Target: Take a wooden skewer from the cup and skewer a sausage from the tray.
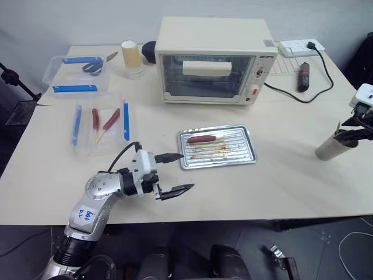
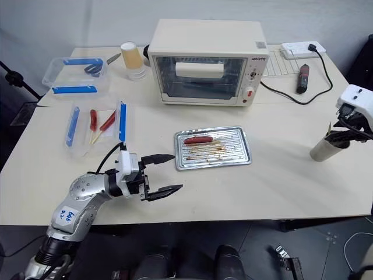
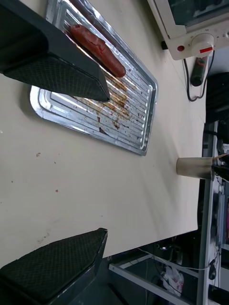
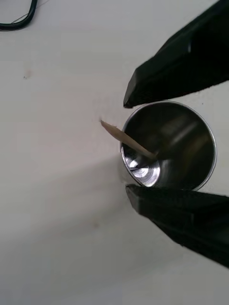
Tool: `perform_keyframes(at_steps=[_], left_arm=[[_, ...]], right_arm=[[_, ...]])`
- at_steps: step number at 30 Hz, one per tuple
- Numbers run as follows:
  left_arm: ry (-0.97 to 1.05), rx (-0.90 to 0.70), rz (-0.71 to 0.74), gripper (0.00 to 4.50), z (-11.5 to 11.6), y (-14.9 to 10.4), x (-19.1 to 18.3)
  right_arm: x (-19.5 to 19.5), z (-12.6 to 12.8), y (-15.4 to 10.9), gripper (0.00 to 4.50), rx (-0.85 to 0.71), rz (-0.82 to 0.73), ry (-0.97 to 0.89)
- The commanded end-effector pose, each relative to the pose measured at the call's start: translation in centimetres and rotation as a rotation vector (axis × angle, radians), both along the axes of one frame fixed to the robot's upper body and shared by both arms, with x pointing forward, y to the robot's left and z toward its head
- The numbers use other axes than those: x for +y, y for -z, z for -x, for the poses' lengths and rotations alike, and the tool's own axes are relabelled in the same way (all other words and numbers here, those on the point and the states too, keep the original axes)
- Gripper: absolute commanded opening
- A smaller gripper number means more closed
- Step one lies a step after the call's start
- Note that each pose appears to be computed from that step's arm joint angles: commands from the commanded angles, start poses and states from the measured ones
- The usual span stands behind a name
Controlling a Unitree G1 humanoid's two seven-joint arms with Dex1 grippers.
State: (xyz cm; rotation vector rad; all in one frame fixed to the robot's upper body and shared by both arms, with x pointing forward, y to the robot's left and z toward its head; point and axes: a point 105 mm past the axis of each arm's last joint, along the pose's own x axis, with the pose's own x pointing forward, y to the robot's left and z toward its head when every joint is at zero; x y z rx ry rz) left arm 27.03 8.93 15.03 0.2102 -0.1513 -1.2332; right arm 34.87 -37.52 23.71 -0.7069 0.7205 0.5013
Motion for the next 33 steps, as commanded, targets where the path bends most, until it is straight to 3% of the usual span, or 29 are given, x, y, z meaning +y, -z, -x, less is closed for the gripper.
perform_keyframes(at_steps=[1, 4, 5, 15, 26, 30, 33], left_arm=[[0.009, -0.038, 0.01, 4.5, 0.4, -0.9, -0.1], [0.011, -0.038, 0.011, 4.5, 0.5, -0.9, -0.2], [0.011, -0.038, 0.012, 4.5, 0.4, -1.0, -0.2], [0.005, -0.043, 0.014, 4.5, 0.2, -1.0, -0.2], [-0.006, -0.035, 0.043, 4.5, 0.1, -1.2, 0.1], [-0.011, -0.025, 0.085, 4.5, -0.2, -1.8, 0.4], [-0.011, -0.026, 0.144, 4.5, -0.5, -2.7, 0.2]], right_arm=[[0.0, -0.2, -1.3, 1.1, -0.056, -0.005, -0.001], [-0.1, -0.2, -1.1, 0.08, -0.062, -0.009, 0.002], [-0.1, -0.2, -1.1, 0.03, -0.065, -0.01, 0.003], [0.1, -0.3, -2.2, 0.03, -0.097, -0.016, -0.001], [2.3, 2.7, -11.4, 0.03, -0.185, -0.123, -0.109], [5.8, 2.4, -14.1, 0.03, -0.268, -0.274, -0.217], [9.7, 2.7, -14.3, 0.03, -0.247, -0.484, -0.364]])
